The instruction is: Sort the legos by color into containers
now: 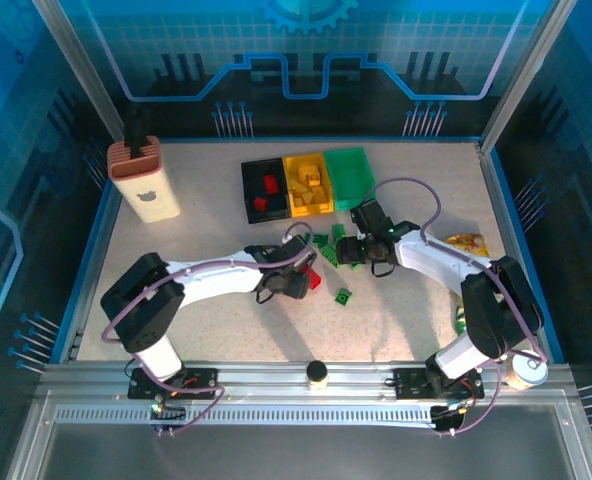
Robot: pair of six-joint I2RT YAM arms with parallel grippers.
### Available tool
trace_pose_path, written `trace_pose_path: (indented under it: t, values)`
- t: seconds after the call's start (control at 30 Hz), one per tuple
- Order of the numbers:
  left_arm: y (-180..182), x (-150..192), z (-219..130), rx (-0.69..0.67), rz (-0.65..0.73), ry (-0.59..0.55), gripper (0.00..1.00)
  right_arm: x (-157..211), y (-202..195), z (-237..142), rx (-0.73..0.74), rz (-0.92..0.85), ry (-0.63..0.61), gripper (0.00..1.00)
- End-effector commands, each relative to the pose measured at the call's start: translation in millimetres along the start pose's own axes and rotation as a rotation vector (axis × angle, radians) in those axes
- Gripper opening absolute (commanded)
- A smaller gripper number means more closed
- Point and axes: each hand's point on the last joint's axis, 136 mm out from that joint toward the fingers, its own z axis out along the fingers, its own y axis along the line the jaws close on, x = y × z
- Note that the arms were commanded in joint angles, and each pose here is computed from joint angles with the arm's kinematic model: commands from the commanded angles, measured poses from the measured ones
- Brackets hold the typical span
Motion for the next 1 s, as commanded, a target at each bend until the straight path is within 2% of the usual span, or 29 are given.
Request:
trace_pose_path:
  t: [0.0, 0.23, 0.37, 0.53, 0.67, 0.7, 0.73, 0.77, 0.83, 0.97]
  values:
    - [19, -43, -32, 0.015, -0.052, -0.099, 0.54, -1, -2, -3, -0.022, 0.033, -0.015, 0.75]
    - [72, -118, -48, -0.026, -0.179, -0.201, 0.55, 7, 1, -5, -0.049, 0.048, -0.015, 0.75]
    - [99, -151, -36, -0.087, -0.215, -0.201, 0.55, 17, -5, -7, -0.036, 0.046, 0.000, 0.75]
    - [126, -191, -20, -0.081, -0.292, -0.214, 0.55, 23, -7, -13, -0.038, 0.042, -0.004, 0.75]
    - [151, -209, -6, -0.099, -0.367, -0.184, 0.55, 24, -4, -19, -0.048, 0.035, -0.010, 0.75]
    - [154, -213, -6, -0.083, -0.389, -0.178, 0.64, 23, -3, -22, -0.049, 0.031, -0.015, 0.74]
    - [156, -217, -11, -0.073, -0.401, -0.181, 0.82, 23, -2, -24, -0.053, 0.027, -0.020, 0.75]
    - [153, -220, -18, -0.061, -0.394, -0.196, 0.91, 22, -1, -26, -0.057, 0.020, -0.026, 0.75]
    - [146, -224, -38, -0.037, -0.382, -0.259, 0.97, 23, 2, -29, -0.066, 0.008, -0.031, 0.75]
    - [135, -216, -72, 0.033, -0.385, -0.350, 0.97, 23, 11, -26, -0.083, -0.030, -0.018, 0.75]
